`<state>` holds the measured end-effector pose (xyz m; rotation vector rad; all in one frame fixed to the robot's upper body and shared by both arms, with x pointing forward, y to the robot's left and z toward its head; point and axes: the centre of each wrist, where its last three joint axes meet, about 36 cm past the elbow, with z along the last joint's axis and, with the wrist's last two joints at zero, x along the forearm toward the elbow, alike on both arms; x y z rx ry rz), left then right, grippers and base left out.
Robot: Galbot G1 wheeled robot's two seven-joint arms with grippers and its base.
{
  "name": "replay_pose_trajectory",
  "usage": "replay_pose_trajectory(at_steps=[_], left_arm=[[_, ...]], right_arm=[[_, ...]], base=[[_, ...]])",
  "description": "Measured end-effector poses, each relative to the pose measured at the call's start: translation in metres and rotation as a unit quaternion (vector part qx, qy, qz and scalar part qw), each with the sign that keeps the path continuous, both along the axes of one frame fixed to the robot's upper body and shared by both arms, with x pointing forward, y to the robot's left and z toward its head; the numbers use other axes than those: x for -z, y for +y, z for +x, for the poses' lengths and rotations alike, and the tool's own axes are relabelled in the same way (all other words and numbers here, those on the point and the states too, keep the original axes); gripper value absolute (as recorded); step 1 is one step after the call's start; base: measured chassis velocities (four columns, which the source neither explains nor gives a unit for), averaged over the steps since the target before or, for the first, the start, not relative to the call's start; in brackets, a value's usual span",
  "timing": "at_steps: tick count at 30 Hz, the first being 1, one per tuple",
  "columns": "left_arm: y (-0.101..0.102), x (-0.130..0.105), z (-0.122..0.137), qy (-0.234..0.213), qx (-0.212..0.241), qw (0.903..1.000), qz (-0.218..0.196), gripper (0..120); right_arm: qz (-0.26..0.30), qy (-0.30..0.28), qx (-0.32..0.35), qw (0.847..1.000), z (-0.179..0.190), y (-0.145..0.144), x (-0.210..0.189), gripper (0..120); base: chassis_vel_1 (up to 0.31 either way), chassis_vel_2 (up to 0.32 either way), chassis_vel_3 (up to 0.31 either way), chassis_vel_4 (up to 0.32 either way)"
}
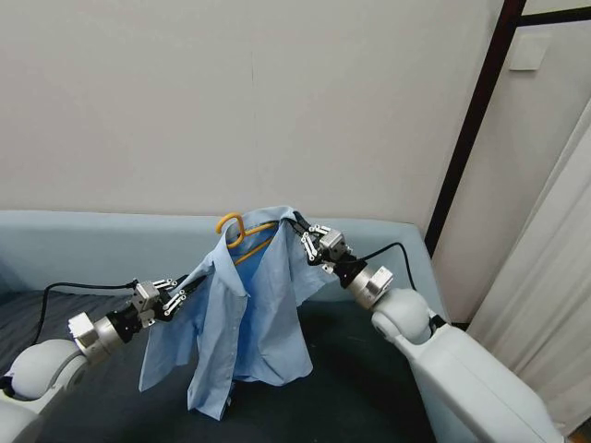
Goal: Pick up the clothes from the sofa and hang them on the clothes hanger.
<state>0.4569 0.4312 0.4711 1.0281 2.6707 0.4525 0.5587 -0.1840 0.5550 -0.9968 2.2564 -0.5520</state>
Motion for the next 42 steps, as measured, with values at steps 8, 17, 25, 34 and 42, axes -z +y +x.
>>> replay_pose_trajectory(at_steps=[8, 17, 25, 34, 42], left_arm=[[-0.009, 0.003, 0.003, -0.011, 0.005, 0.9982, -0.059, 8], [-0.016, -0.002, 0.007, -0.015, 0.005, 0.9959, -0.089, 8], [-0.017, -0.001, 0.005, -0.013, 0.014, 0.9958, -0.090, 8], [-0.006, -0.004, 0.008, -0.006, 0.017, 0.9963, -0.084, 8], [-0.002, -0.007, 0.005, 0.010, 0.066, 0.9948, -0.076, 8]], right_arm=[[-0.186, -0.069, 0.014, 0.980, -0.001, -0.046, -0.006, 0], [-0.245, -0.092, -0.021, 0.965, -0.020, -0.040, 0.031, 0], [-0.028, 0.031, -0.111, 0.993, -0.067, 0.008, 0.073, 25], [0.071, 0.152, -0.269, 0.948, -0.101, 0.012, 0.035, 57], [0.011, 0.161, -0.122, 0.979, -0.096, -0.012, 0.042, 86]], base=[[0.000, 0.000, 0.000, 0.000], [0.000, 0.000, 0.000, 0.000], [0.000, 0.000, 0.000, 0.000], [0.000, 0.000, 0.000, 0.000], [0.000, 0.000, 0.000, 0.000]])
